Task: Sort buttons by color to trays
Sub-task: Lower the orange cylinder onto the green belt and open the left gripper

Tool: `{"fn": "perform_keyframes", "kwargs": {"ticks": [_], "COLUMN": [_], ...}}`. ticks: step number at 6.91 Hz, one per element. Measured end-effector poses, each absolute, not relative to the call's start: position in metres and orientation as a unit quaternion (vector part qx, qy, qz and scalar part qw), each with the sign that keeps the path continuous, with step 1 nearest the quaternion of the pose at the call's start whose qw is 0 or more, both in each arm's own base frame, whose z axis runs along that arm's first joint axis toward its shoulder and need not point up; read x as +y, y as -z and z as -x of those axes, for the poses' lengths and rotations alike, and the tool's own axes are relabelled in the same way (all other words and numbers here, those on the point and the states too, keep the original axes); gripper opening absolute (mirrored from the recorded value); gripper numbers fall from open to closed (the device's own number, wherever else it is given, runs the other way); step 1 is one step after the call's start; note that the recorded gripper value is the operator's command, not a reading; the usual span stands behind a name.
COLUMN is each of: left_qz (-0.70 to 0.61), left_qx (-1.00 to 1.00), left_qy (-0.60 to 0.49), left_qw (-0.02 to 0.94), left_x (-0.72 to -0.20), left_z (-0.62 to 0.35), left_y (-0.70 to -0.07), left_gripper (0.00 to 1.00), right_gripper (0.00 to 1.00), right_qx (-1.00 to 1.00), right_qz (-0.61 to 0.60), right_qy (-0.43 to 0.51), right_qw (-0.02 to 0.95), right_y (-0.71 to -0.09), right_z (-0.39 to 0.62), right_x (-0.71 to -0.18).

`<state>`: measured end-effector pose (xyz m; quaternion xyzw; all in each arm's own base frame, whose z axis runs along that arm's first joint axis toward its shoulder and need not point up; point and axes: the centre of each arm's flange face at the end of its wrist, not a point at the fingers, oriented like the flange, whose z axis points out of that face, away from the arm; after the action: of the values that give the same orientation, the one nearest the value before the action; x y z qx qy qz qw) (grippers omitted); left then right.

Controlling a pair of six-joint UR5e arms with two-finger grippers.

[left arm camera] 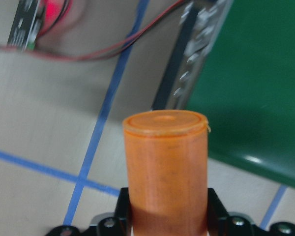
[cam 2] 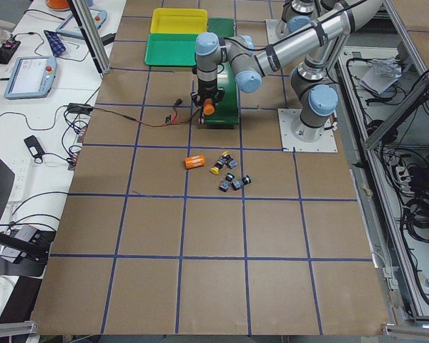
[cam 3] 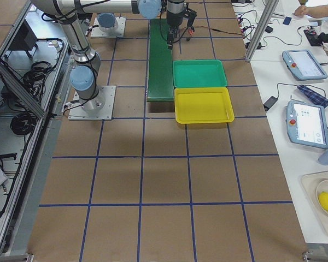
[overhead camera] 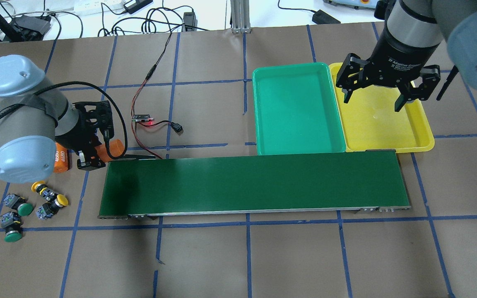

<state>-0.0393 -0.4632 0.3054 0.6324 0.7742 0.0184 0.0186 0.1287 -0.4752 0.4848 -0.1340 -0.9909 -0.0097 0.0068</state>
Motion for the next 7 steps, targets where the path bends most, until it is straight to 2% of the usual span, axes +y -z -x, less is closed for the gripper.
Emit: {"fn": "perform_keyframes", "kwargs": {"ticks": [3, 4, 5, 7], "left_qz": [-0.693, -0.696, -0.696, -0.689], "left_qx": [0.721, 0.717, 0.717, 0.723], "left_qy": [-0.008, 0.01, 0.023, 0.036], "left_qw": [0.002, -0.018, -0.028, -0.027], "left_x": [-0.445, -0.436, -0.424, -0.414], "left_z": [0.082, 0.092, 0.098, 0.101], "left_y": [-0.291, -0.277, -0.264, -0.255], "left_gripper": [0.19, 0.71, 1.0, 1.0], "right_gripper": [1.0, 1.0, 1.0, 1.0], "right_qx": [-0.991, -0.991, -0.991, -0.991], "right_qz": [0.133, 0.133, 0.133, 0.134], "right_qy": [0.012, 0.014, 0.015, 0.016], "right_qw": [0.01, 0.011, 0.011, 0.012], "right_y": [-0.484, -0.482, -0.481, -0.478], "right_z": [-0.128, -0.128, -0.128, -0.128], "right_x": [-0.475, -0.475, -0.475, -0.475]}}
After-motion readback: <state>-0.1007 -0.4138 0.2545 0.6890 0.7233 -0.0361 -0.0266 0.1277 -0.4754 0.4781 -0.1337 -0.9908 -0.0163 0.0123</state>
